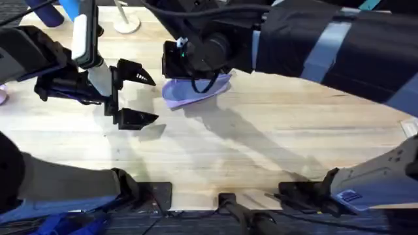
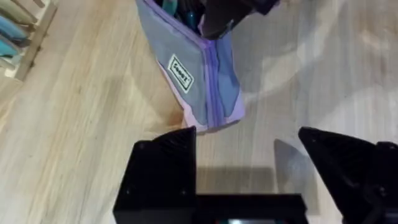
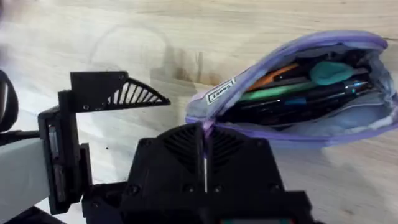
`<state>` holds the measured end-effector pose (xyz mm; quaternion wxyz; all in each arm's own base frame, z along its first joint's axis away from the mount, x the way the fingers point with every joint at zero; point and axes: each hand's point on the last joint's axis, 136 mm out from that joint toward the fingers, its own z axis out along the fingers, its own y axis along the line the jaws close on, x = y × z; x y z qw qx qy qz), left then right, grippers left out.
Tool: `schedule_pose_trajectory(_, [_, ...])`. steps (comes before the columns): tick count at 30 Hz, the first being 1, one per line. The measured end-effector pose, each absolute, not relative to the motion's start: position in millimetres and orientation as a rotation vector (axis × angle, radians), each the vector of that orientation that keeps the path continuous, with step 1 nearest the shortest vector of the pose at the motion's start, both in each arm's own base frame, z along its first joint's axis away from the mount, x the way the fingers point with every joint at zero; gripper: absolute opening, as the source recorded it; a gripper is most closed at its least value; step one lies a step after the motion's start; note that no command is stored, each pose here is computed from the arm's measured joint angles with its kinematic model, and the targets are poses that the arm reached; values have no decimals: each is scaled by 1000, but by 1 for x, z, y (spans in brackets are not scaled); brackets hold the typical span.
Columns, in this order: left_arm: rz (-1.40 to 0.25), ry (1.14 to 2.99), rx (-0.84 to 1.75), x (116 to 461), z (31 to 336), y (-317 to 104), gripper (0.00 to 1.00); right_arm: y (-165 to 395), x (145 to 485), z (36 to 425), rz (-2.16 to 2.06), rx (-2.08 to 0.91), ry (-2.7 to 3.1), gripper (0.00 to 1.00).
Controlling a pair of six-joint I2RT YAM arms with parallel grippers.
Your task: Unzip the bag, pick up the pens from the table one at a time and place them inside, then zip the bag closed.
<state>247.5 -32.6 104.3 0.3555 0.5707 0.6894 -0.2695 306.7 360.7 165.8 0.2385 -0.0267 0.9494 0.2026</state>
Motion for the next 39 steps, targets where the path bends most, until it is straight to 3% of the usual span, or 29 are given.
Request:
schedule_pose_trajectory(15, [-657, 1757, 1326, 278, 115, -33, 994, 363, 309, 168, 567, -72, 2588, 30])
schedule_pose_trajectory(30, [-734, 1812, 1318, 298, 112, -74, 983, 363, 309, 168, 567, -72, 2588, 31])
schedule_pose_trajectory(33, [-745, 1849, 1277, 302, 112, -74, 751, 363, 309, 168, 567, -72, 2588, 31])
schedule_pose_trajectory(37, [-777, 1890, 1233, 302, 112, -75, 203, 363, 310, 169, 571, -73, 2581, 31])
schedule_pose_trajectory(38, [-776, 1889, 1234, 302, 111, -76, 91, 363, 311, 169, 570, -73, 2580, 30])
schedule_pose_trajectory(39, [-775, 1890, 1231, 303, 112, -76, 57, 363, 311, 169, 567, -82, 2578, 30])
